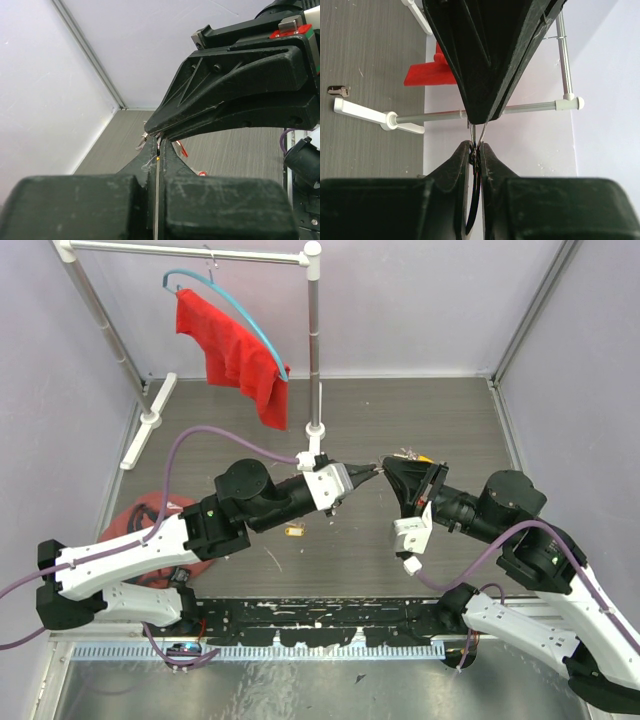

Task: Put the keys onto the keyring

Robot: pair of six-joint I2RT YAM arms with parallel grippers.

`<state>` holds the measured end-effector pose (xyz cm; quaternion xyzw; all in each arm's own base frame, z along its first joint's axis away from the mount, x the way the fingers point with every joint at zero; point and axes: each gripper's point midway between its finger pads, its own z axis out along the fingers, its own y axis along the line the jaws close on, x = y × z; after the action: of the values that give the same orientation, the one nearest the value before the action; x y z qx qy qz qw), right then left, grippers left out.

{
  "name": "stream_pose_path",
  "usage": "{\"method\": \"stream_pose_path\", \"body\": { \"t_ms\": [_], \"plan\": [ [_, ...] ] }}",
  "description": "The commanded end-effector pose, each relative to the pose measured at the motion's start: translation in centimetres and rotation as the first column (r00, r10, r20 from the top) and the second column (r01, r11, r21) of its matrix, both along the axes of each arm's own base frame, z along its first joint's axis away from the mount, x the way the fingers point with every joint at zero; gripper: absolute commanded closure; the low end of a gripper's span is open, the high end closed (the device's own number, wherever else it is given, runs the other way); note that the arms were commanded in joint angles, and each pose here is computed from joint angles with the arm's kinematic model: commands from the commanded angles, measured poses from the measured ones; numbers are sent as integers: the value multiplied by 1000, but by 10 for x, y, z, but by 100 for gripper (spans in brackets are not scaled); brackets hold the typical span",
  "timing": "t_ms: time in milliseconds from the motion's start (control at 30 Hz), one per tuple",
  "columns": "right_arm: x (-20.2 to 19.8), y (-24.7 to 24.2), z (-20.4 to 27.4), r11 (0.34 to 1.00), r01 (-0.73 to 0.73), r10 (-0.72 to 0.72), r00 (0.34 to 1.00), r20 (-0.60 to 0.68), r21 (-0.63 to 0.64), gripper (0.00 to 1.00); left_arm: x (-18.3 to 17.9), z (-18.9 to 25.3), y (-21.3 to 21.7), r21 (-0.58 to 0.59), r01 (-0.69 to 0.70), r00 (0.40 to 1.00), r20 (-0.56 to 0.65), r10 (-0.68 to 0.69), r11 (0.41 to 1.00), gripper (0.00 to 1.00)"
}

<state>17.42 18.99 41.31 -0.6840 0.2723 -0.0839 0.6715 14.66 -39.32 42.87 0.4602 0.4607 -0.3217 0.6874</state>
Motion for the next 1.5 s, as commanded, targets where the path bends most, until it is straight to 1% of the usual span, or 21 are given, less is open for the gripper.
{"method": "stream_pose_path", "body": {
  "t_ms": [0,133,333,467,633,867,1000,1100,1167,1233,1333,1367,1400,1467],
  "plan": [
    [-7,-1,27,997,-26,20,997,77,71,81,6,13,3,-11,-39,999,15,39,999,100],
    [-6,-1,21,998,-24,20,998,62,67,76,5,17,5,-12,-37,999,21,38,999,100],
    [-7,-3,20,997,-16,12,999,52,71,71,7,18,8,-7,-48,998,29,48,999,100],
    [-7,-3,18,997,-14,11,999,41,72,71,7,19,8,-6,-51,998,34,51,999,100],
    [-7,-3,15,998,-11,10,1000,16,64,74,7,20,9,-3,-54,998,40,54,999,100],
    [-10,-1,11,996,-25,28,999,-33,82,71,5,23,12,-8,-46,998,46,46,999,100],
    [-17,1,21,985,-42,60,993,-104,166,70,7,20,12,4,-54,998,45,54,999,100],
    [-23,0,33,959,-20,83,973,-213,284,68,7,18,14,20,-60,997,57,58,998,100],
    [-26,-2,40,928,25,103,941,-322,371,68,8,18,18,28,-69,995,68,67,997,100],
    [-33,-4,43,895,79,142,883,-447,439,64,8,18,23,37,-75,994,78,72,996,100],
    [-46,-3,45,850,147,228,764,-604,507,56,5,18,28,54,-70,994,86,65,996,100],
    [-49,-2,46,834,171,257,721,-643,525,55,4,18,30,57,-66,994,86,61,996,100],
    [-52,1,45,813,205,292,665,-687,545,55,2,17,32,66,-59,995,86,53,996,100],
    [-53,5,44,787,250,334,596,-730,565,55,-2,15,35,86,-41,996,84,34,995,100]
  ]
}}
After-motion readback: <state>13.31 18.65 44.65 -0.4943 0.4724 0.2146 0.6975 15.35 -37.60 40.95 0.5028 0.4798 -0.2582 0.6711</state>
